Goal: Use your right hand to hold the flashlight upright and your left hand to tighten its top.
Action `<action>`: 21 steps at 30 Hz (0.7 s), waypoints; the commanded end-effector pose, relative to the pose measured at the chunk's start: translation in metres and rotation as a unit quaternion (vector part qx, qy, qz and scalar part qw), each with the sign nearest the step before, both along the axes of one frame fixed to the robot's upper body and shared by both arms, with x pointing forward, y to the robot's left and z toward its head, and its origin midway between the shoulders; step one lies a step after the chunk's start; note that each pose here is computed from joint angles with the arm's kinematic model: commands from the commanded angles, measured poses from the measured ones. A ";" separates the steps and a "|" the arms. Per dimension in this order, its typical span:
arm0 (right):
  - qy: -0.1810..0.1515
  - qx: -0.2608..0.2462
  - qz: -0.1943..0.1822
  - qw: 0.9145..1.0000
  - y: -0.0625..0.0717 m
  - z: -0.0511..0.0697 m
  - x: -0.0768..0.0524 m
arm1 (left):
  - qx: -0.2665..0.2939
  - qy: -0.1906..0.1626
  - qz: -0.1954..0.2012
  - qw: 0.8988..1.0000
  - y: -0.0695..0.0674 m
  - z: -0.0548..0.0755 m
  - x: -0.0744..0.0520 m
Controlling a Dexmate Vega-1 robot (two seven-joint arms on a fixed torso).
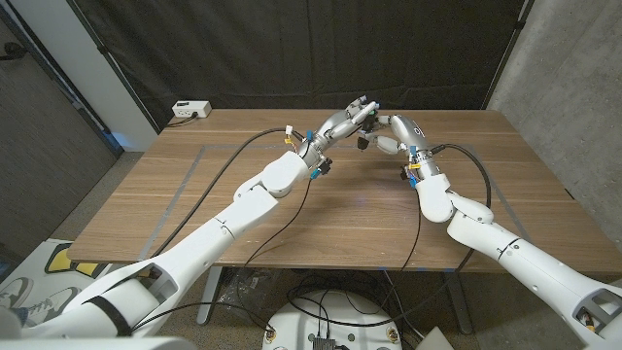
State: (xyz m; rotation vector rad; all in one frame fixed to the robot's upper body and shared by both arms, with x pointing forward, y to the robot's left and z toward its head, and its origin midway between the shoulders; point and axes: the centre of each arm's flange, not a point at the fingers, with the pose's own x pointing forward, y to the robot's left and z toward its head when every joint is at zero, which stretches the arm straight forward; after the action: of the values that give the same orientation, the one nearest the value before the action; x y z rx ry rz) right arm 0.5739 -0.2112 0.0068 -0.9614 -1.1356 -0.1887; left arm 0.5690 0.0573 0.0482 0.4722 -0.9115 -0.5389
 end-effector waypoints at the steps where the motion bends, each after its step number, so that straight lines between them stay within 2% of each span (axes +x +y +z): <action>1: 0.005 0.008 -0.004 1.000 -0.003 0.001 0.007 | -0.033 -0.003 0.043 0.999 0.026 -0.001 -0.008; 10: 0.009 0.012 -0.006 1.000 0.000 0.003 0.016 | -0.044 -0.005 0.052 0.998 0.035 -0.001 -0.012; 21: 0.010 0.011 -0.009 1.000 0.003 0.008 0.026 | -0.051 0.012 0.049 0.997 0.038 -0.010 -0.009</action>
State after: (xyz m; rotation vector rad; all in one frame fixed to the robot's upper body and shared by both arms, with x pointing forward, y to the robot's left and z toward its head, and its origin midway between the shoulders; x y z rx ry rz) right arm 0.5866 -0.2123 0.0093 -0.9500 -1.1137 -0.1992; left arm 0.5595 0.0875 0.0437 0.4441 -0.9050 -0.4245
